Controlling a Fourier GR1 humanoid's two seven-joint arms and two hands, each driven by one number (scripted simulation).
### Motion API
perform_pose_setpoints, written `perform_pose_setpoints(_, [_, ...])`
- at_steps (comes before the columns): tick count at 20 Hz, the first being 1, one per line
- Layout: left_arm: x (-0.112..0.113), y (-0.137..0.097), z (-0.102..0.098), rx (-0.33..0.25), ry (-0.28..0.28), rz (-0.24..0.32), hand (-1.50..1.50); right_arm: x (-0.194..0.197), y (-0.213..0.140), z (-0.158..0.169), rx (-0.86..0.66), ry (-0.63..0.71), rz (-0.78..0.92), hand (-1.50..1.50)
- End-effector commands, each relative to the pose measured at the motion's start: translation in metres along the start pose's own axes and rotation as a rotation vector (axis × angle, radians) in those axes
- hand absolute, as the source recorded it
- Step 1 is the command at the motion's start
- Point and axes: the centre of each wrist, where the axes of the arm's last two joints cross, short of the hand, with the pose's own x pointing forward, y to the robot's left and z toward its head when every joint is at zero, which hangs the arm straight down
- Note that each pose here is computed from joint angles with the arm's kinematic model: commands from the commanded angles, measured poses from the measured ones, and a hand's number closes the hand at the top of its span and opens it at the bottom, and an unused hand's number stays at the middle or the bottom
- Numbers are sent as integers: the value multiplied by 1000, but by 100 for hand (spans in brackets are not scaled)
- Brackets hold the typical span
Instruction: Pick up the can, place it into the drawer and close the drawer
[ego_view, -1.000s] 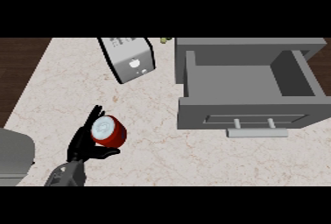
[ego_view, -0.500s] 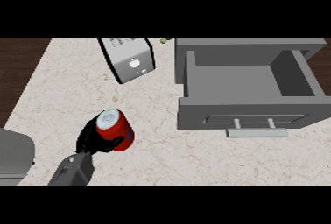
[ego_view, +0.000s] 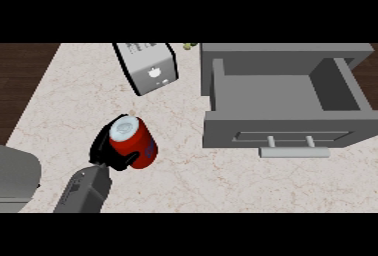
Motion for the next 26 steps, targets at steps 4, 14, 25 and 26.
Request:
perform_pose_setpoints(4, [17, -5, -3, 269, -131, 9, 150, 7, -5, 5, 7, -6, -1, -150])
perform_pose_setpoints(14, [100, -56, -15, 191, -185, -81, 150, 3, 5, 8, -12, -10, -21, -150])
perform_pose_setpoints(25, [158, -137, -64, 178, -223, -145, 150, 16, 21, 2, -3, -11, -4, -150])
perform_pose_setpoints(26, [165, -154, -56, 159, -232, -149, 150, 13, 9, -5, -15, -5, -3, -150])
